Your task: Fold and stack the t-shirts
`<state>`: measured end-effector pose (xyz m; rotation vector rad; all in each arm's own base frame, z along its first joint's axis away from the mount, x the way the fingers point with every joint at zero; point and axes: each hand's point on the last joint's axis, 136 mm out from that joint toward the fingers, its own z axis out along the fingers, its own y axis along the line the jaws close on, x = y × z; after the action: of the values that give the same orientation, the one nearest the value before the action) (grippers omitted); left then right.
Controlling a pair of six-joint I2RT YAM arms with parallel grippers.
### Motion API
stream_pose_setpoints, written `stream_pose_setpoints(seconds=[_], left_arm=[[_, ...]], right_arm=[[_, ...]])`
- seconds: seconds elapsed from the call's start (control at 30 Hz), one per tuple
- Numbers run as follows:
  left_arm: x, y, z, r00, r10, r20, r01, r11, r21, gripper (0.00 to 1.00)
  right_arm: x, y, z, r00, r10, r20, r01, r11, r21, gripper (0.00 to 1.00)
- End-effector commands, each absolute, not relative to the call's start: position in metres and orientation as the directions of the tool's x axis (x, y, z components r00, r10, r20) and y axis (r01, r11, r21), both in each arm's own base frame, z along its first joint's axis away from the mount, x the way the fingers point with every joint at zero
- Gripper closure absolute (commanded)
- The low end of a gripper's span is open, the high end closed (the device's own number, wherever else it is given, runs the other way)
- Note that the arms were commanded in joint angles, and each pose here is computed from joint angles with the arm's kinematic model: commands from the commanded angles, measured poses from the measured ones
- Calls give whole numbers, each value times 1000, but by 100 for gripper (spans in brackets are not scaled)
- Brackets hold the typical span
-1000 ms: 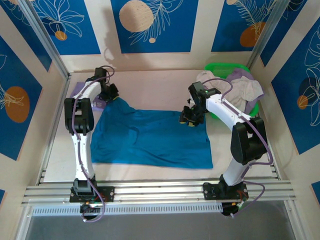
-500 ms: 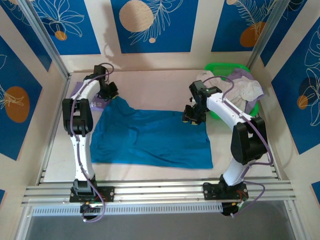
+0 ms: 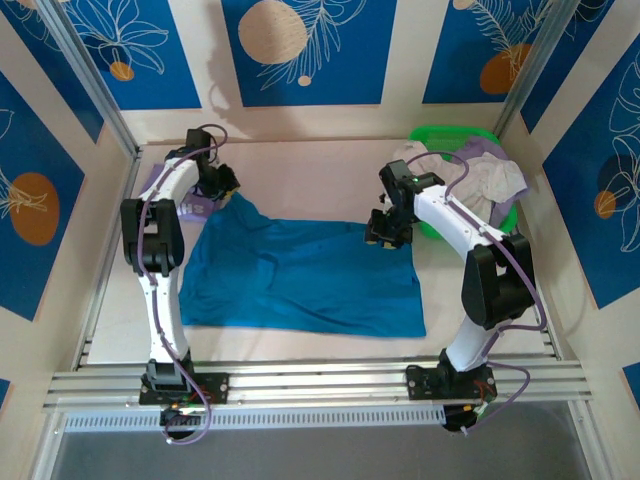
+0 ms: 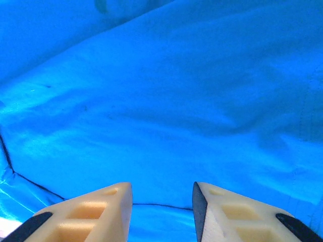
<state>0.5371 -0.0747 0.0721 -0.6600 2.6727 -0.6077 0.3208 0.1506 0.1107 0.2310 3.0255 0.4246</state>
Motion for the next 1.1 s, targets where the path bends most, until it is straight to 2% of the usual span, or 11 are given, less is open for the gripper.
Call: stream_pose_setpoints(seconds=[0.0,0.2,0.43,0.57,0.77,1.07], left_arm=[[534,-83,68,-859,-480,-179,-353,808,-472,84],[534,-73,55,-864,-467,-191,-362,838,-408,71],[541,-68,36,-871,-455,-184,-369,854,-366,72],[546,-67,26,-870,-459,-179,-376,854,-360,79],[552,-68,35,-871,-448,-203,-357,859,-366,99],[549,-68,68,-873,-424,-241,-317,869,-380,98]], right_arm=[[316,149,112,-988,150,-44,131,947,294,61],[319,144,114,-986,159,-47,138,945,298,61],[321,141,113,-986,162,-40,144,945,295,61],[322,140,112,-986,163,-35,146,946,291,62],[324,136,118,-985,169,-47,149,946,287,61],[324,138,118,-984,170,-48,149,945,290,61]])
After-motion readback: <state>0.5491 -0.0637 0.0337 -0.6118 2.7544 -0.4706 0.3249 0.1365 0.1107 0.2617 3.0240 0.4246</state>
